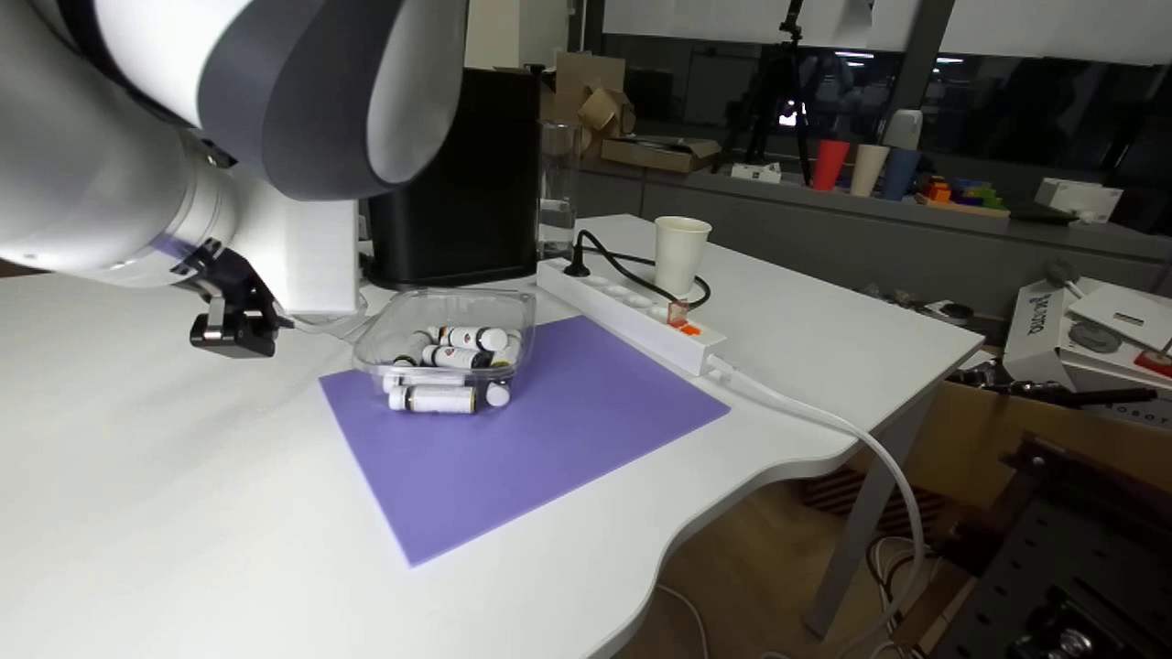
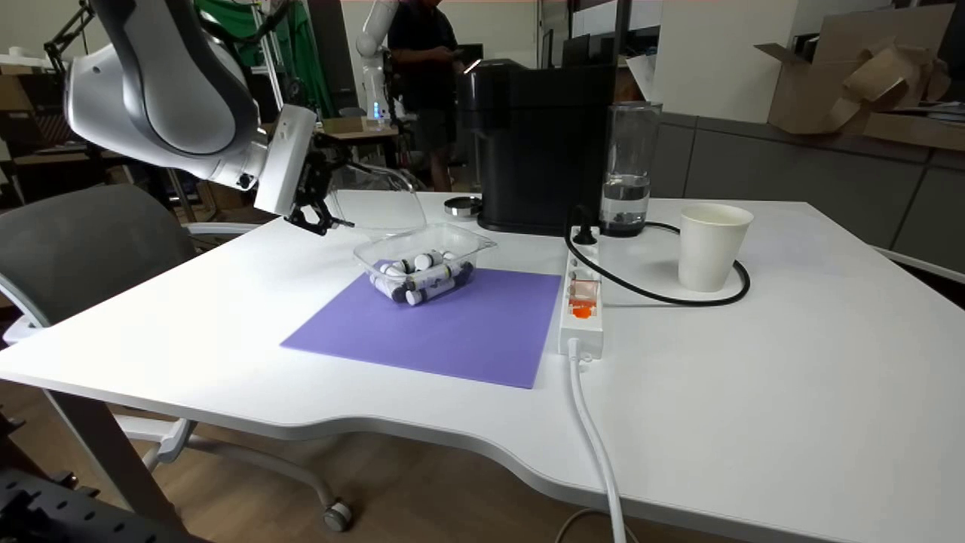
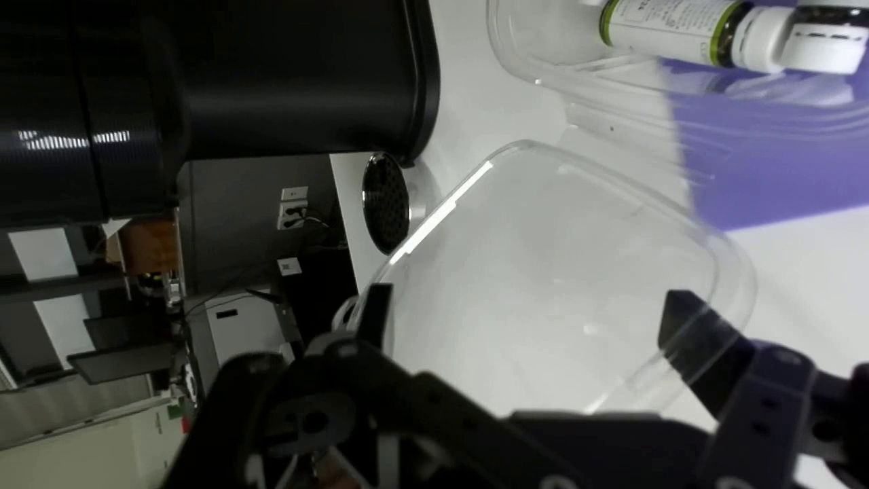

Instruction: Close the lid of the container

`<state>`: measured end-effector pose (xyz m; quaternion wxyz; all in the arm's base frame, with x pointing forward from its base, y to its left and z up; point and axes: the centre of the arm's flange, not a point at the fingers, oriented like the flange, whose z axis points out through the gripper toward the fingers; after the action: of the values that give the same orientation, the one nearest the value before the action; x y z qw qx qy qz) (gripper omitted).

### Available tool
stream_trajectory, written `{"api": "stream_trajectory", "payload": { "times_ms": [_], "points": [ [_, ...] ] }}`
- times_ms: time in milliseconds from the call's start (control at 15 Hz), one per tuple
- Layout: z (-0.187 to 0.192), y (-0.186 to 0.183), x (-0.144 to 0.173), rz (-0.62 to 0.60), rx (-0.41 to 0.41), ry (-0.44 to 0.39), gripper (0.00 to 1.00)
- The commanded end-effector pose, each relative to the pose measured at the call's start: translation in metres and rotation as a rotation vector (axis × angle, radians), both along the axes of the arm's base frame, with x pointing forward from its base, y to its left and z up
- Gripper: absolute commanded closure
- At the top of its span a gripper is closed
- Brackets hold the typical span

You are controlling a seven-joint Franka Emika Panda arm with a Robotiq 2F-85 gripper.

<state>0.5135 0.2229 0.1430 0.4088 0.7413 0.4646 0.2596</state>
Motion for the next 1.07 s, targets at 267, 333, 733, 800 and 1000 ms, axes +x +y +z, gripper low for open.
{"api": "stream_trajectory", "payload": {
  "times_ms": [267, 333, 733, 800, 1000],
  "points": [
    [0.03, -0.026, 0.0, -0.318, 0.16, 0.014, 0.0],
    [0.033, -0.03, 0.001, -0.353, 0.176, 0.021, 0.0],
    [0.07, -0.044, 0.009, -0.444, 0.223, -0.034, 0.0],
    [0.076, -0.046, 0.011, -0.454, 0.226, -0.044, 0.0],
    [0.088, -0.057, 0.017, -0.501, 0.234, -0.056, 0.0]
  ]
}}
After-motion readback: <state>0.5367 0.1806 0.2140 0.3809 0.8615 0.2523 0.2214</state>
